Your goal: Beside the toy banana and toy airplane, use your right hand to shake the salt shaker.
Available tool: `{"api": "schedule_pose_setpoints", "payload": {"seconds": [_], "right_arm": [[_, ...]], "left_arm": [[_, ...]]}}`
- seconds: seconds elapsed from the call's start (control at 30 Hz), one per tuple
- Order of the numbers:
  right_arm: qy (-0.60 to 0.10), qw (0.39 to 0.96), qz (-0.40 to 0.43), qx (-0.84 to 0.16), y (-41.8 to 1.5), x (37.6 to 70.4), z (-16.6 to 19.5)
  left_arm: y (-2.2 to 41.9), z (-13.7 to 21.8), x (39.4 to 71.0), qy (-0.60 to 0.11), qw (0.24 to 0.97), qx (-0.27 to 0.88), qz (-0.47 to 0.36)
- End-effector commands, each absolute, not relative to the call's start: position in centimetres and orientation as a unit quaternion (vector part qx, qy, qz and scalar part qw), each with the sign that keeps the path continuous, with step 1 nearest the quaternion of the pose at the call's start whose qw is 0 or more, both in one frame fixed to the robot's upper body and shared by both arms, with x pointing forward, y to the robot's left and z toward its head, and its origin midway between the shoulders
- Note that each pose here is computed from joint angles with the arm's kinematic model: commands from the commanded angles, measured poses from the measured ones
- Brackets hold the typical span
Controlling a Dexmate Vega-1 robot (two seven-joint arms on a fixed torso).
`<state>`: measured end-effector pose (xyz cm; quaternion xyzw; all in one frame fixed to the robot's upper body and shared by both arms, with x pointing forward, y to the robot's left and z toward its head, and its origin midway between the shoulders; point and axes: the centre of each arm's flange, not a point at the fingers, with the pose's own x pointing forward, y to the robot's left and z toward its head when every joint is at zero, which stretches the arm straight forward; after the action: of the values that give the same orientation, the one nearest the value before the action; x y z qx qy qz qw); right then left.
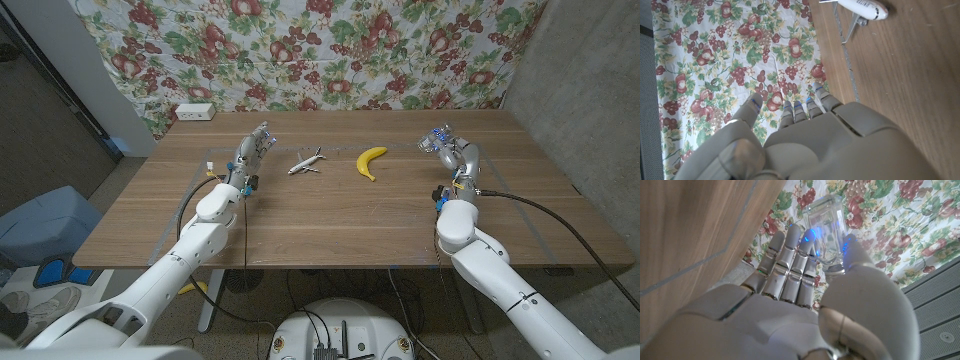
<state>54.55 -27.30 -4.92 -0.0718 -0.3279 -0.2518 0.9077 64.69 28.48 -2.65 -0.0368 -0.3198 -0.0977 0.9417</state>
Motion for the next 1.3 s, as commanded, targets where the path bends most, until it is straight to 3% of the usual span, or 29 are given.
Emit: {"api": "schedule_pose_setpoints", "payload": {"seconds": [0.03, 0.27, 1.0, 1.3], "right_arm": [[-0.335, 0.905, -0.256, -0.053, -27.4, 54.7, -5.1], [-0.336, 0.911, -0.225, -0.083, -27.6, 54.9, -4.6], [-0.250, 0.932, -0.083, -0.250, -27.6, 56.3, -2.3], [-0.235, 0.934, -0.083, -0.258, -27.6, 56.4, -2.2]], "left_arm": [[28.4, -2.5, 64.8, -0.321, 0.942, -0.036, -0.096], [28.3, -2.4, 64.9, -0.321, 0.941, -0.037, -0.098], [28.1, -2.2, 65.0, -0.319, 0.942, -0.033, -0.100], [28.1, -2.2, 65.1, -0.317, 0.942, -0.032, -0.100]]}}
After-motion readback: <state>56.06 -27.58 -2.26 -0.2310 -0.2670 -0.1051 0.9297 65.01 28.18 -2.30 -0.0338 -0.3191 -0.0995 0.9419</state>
